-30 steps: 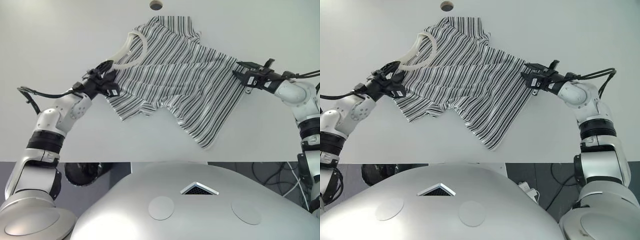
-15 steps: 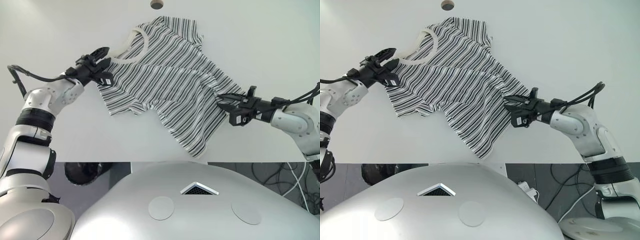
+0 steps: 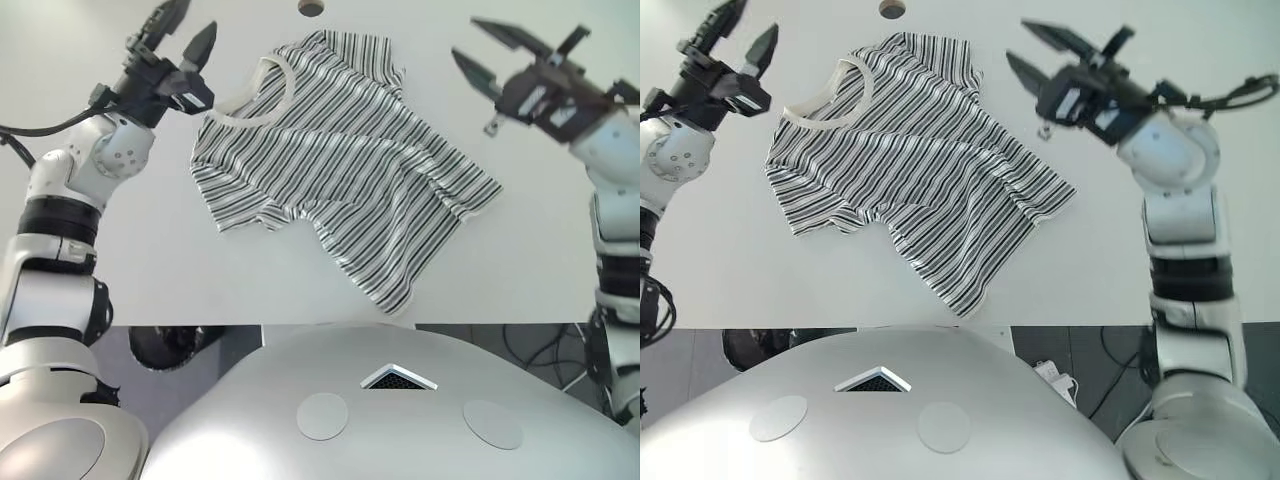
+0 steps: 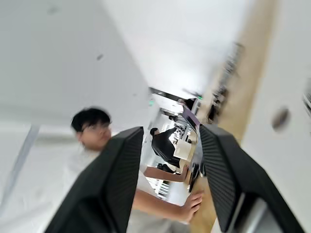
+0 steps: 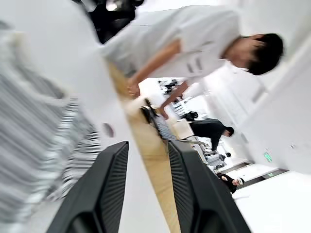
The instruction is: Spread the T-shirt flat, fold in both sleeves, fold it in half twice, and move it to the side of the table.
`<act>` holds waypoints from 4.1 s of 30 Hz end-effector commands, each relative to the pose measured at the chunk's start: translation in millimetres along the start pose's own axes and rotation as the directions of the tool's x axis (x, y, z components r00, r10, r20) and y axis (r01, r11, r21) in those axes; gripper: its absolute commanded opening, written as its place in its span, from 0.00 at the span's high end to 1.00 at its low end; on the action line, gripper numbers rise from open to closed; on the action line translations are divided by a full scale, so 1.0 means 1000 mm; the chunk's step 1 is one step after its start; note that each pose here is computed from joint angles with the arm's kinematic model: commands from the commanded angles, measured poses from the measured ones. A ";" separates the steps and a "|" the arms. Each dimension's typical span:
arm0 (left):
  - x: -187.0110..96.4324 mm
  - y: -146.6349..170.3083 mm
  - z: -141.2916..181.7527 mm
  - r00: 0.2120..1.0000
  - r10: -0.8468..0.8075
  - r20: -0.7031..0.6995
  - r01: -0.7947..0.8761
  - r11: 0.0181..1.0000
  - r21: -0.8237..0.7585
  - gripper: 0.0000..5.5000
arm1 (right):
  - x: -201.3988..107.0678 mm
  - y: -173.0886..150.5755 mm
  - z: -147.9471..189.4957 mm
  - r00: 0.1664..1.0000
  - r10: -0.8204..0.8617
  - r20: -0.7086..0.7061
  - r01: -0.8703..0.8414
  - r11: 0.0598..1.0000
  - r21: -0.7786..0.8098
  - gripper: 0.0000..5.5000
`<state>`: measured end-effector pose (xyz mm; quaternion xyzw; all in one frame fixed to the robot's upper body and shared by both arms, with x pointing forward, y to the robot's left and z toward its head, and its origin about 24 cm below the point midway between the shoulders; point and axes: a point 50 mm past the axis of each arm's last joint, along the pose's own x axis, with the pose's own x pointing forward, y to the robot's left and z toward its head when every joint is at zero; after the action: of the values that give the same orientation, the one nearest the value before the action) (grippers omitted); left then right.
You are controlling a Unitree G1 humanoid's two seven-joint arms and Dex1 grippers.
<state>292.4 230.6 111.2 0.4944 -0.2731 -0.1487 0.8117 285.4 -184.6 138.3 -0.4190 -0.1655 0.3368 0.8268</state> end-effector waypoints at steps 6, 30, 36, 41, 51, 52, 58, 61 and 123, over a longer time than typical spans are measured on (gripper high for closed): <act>-0.020 -0.025 0.033 0.988 0.123 -0.091 -0.146 0.943 -0.300 0.61 | 0.093 0.023 -0.050 0.967 0.177 -0.184 -0.162 0.982 0.092 0.72; -0.090 -0.085 0.067 0.786 -0.618 0.012 0.579 0.728 -0.367 0.61 | 0.128 0.054 -0.049 0.868 0.285 -0.407 -0.312 0.950 0.001 0.72; -0.122 -0.078 0.052 0.684 -0.722 -0.109 0.656 0.673 -0.341 0.61 | 0.117 0.054 -0.060 0.848 0.285 -0.446 -0.363 0.926 -0.100 0.72; -0.148 -0.072 0.044 0.546 -0.818 -0.180 0.754 0.574 -0.319 0.61 | 0.124 0.052 -0.053 0.875 0.258 -0.410 -0.324 0.940 -0.101 0.72; -0.147 -0.032 -0.022 0.463 -0.743 -0.482 0.816 0.570 -0.094 0.61 | 0.146 0.041 -0.025 0.950 0.162 -0.266 -0.194 0.976 -0.102 0.72; -0.145 -0.028 -0.031 0.460 -0.722 -0.517 0.819 0.570 -0.068 0.61 | 0.149 0.039 -0.022 0.957 0.149 -0.250 -0.179 0.979 -0.100 0.72; -0.120 -0.015 -0.049 0.555 -0.624 -0.550 0.774 0.630 0.067 0.61 | 0.151 0.049 -0.020 0.954 0.175 -0.243 -0.198 0.977 -0.076 0.72; -0.098 -0.014 -0.041 0.664 -0.589 -0.461 0.705 0.697 0.126 0.61 | 0.148 0.073 -0.024 0.931 0.243 -0.274 -0.271 0.960 -0.068 0.72; -0.034 0.034 0.051 0.997 0.009 0.075 0.013 0.956 -0.294 0.61 | 0.113 0.074 -0.056 0.917 0.229 -0.327 -0.221 0.973 0.063 0.72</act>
<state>235.7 226.9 149.3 0.3631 -0.2776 -0.2058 0.8653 363.0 -105.6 40.9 -0.4583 0.0226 0.3638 0.8106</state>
